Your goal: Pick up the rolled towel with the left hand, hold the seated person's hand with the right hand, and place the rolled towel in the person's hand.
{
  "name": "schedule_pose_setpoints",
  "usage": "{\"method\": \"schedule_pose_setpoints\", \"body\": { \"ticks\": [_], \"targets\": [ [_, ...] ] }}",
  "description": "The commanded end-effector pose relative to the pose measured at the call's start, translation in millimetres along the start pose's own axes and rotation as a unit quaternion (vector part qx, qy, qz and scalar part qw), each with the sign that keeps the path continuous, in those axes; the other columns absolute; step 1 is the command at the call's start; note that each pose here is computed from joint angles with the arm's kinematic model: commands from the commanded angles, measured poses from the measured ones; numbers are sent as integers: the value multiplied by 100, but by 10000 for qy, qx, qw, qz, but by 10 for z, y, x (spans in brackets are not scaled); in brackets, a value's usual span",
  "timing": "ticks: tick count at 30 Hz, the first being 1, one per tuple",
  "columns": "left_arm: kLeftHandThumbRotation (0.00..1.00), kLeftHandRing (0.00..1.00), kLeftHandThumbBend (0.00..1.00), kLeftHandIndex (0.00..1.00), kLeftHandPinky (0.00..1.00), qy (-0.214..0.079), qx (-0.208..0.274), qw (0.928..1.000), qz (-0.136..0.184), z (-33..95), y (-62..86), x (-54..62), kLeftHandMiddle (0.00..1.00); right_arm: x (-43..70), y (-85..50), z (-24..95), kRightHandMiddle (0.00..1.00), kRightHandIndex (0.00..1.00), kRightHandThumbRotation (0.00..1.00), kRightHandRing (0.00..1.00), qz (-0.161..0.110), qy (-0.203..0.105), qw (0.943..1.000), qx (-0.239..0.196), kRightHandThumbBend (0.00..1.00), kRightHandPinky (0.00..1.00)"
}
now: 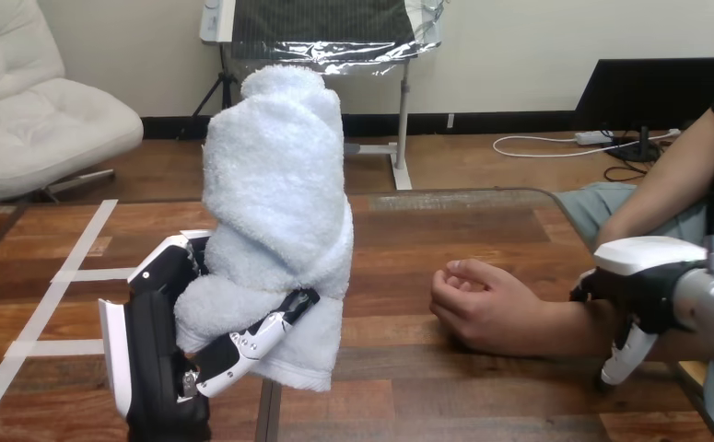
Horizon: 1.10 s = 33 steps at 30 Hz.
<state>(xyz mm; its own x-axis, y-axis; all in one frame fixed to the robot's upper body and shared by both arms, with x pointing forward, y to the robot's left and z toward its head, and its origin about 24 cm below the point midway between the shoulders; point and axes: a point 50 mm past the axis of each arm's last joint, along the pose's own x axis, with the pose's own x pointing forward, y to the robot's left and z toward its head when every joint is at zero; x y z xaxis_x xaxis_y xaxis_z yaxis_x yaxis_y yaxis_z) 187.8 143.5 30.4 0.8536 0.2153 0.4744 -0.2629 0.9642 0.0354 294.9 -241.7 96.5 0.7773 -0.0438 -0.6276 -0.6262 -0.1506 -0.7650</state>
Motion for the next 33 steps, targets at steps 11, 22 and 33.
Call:
{"method": "schedule_pose_setpoints", "body": {
  "ticks": [11,22,33],
  "targets": [
    [0,36,58,48,32,-607,-241,9977,169,197,-35,148,42,174,-56,85,84,83,20,81,-144,-8,9999,-95,66,76],
    [0,36,58,48,32,-594,-213,9978,177,211,-16,137,43,252,13,94,84,84,21,82,-87,11,9999,-142,66,77],
    [0,36,57,48,32,-587,-244,9978,188,233,-7,122,43,323,76,103,87,85,21,85,-170,-8,9998,-130,66,80]
  ]
}}
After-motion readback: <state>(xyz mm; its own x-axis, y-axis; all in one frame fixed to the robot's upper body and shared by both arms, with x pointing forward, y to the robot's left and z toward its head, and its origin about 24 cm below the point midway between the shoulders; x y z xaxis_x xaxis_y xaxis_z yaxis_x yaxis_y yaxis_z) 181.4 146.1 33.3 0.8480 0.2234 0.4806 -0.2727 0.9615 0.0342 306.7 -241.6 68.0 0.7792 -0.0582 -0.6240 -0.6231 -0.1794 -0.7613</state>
